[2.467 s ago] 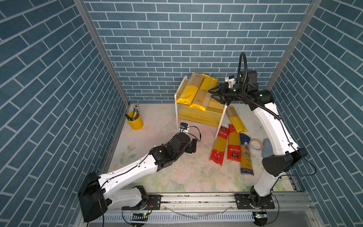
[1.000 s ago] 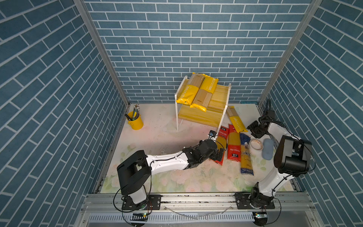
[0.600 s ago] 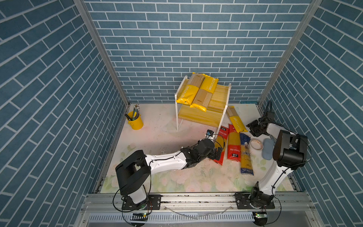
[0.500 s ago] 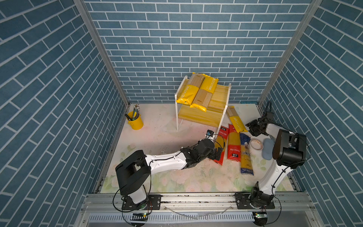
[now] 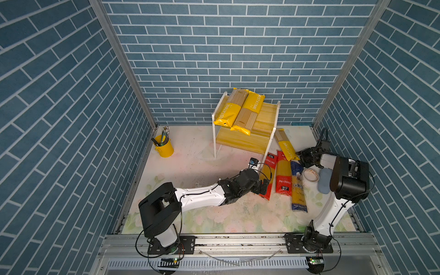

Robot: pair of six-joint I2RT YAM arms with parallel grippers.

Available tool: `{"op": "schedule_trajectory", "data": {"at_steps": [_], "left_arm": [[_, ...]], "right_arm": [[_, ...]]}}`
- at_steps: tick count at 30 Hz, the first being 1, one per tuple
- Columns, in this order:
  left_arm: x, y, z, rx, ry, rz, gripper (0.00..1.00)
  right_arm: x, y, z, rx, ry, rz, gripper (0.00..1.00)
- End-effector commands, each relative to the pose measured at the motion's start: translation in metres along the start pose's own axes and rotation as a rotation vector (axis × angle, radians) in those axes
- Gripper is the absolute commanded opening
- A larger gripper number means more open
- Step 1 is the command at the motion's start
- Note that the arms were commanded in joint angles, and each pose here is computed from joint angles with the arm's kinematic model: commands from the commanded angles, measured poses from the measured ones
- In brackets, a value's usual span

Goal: Arrange pasta packages on shelves
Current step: Move the pasta bag from the pasta bags.

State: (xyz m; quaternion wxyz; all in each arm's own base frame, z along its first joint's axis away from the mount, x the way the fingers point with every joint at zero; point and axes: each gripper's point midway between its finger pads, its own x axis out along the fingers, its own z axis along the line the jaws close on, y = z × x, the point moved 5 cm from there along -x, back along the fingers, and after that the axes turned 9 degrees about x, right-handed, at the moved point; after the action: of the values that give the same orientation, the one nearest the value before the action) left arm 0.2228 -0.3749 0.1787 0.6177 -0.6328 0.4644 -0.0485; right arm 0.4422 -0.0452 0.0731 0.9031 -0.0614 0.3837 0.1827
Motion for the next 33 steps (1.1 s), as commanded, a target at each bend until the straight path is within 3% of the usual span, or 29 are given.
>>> {"op": "schedule_trajectory", "data": {"at_steps": [1, 6, 11, 15, 22, 33], "left_arm": [[0.0, -0.003, 0.001, -0.008, 0.008, -0.008, 0.98], [-0.003, 0.0, 0.003, -0.014, 0.004, -0.007, 0.97], [-0.001, 0.001, 0.001, -0.015, 0.012, -0.004, 0.97], [0.001, 0.002, 0.0, -0.022, 0.021, -0.002, 0.97], [0.001, 0.003, 0.002, -0.026, 0.016, -0.007, 0.97], [0.004, 0.002, 0.01, -0.041, 0.008, -0.013, 0.97]], "right_arm": [[0.02, 0.012, -0.023, 0.091, 0.011, 0.054, 0.46], [0.007, 0.015, -0.01, 0.094, -0.07, 0.017, 0.26], [-0.015, 0.015, 0.022, 0.059, -0.132, -0.004, 0.14], [-0.034, 0.02, 0.045, 0.03, -0.164, -0.015, 0.09], [-0.064, 0.048, 0.05, 0.015, -0.161, -0.008, 0.01], [-0.118, 0.138, -0.015, -0.061, -0.041, 0.056, 0.0]]}}
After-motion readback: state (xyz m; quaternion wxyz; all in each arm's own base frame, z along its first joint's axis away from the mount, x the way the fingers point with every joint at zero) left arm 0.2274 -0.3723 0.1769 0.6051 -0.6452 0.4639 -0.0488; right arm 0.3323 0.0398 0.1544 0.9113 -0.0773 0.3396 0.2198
